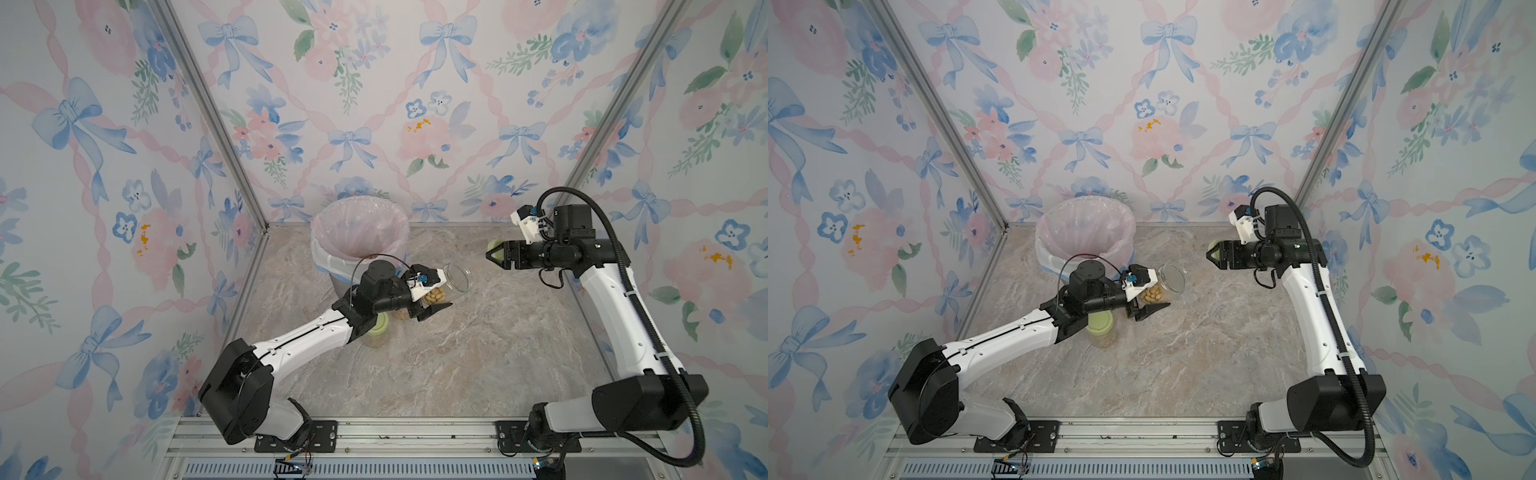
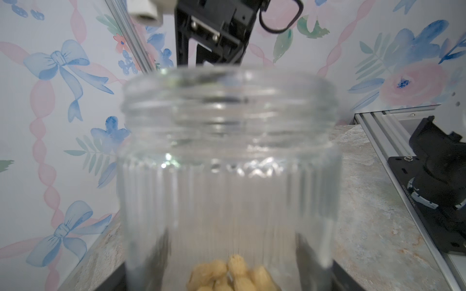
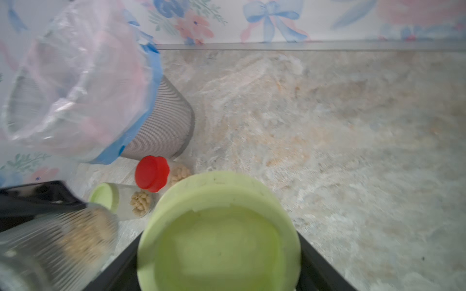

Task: Empty moldy peanuts from jars
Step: Place the lid at the center of the board.

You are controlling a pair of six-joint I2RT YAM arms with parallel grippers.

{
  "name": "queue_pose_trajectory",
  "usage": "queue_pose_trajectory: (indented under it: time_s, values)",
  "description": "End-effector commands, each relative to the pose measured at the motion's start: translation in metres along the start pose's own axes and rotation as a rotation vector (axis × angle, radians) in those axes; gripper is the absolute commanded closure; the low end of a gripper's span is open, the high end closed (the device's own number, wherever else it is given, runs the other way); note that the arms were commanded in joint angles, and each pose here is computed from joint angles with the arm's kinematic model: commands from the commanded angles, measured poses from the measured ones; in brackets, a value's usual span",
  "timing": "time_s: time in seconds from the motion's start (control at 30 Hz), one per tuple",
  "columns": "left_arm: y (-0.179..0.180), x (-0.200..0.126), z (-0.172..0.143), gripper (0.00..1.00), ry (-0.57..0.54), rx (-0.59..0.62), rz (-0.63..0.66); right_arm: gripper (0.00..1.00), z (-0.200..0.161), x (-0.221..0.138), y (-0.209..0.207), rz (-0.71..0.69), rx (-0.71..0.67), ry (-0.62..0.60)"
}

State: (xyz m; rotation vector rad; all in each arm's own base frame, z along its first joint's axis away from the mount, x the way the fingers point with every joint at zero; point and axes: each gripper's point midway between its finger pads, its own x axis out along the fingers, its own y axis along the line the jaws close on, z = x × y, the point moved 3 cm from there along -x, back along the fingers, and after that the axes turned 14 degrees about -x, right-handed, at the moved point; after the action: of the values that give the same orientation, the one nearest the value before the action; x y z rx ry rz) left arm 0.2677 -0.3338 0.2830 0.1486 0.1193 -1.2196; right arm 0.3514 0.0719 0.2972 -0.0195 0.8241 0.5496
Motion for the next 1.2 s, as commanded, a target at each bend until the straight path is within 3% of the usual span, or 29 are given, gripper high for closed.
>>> queue_pose_trajectory:
  time_s: [0.0,0.2,0.43,0.63,1.17]
  values:
    - [0.005,-0.012,0.031,1.0,-0.092,0.063,0.043,0.2,-0.033,0.033,-0.04,-0.151,0.178,0.124]
    - [0.008,-0.016,0.034,1.0,-0.084,0.075,0.073,0.21,-0.092,0.079,-0.099,-0.277,0.379,0.321]
    - [0.011,-0.021,0.035,1.0,-0.085,0.079,0.089,0.22,-0.118,0.093,-0.13,-0.384,0.412,0.465]
    - [0.012,-0.024,0.036,1.0,-0.086,0.085,0.101,0.2,-0.136,0.101,-0.15,-0.455,0.426,0.545]
    - [0.016,-0.025,0.04,1.0,-0.087,0.09,0.12,0.16,-0.177,0.125,-0.179,-0.465,0.514,0.655]
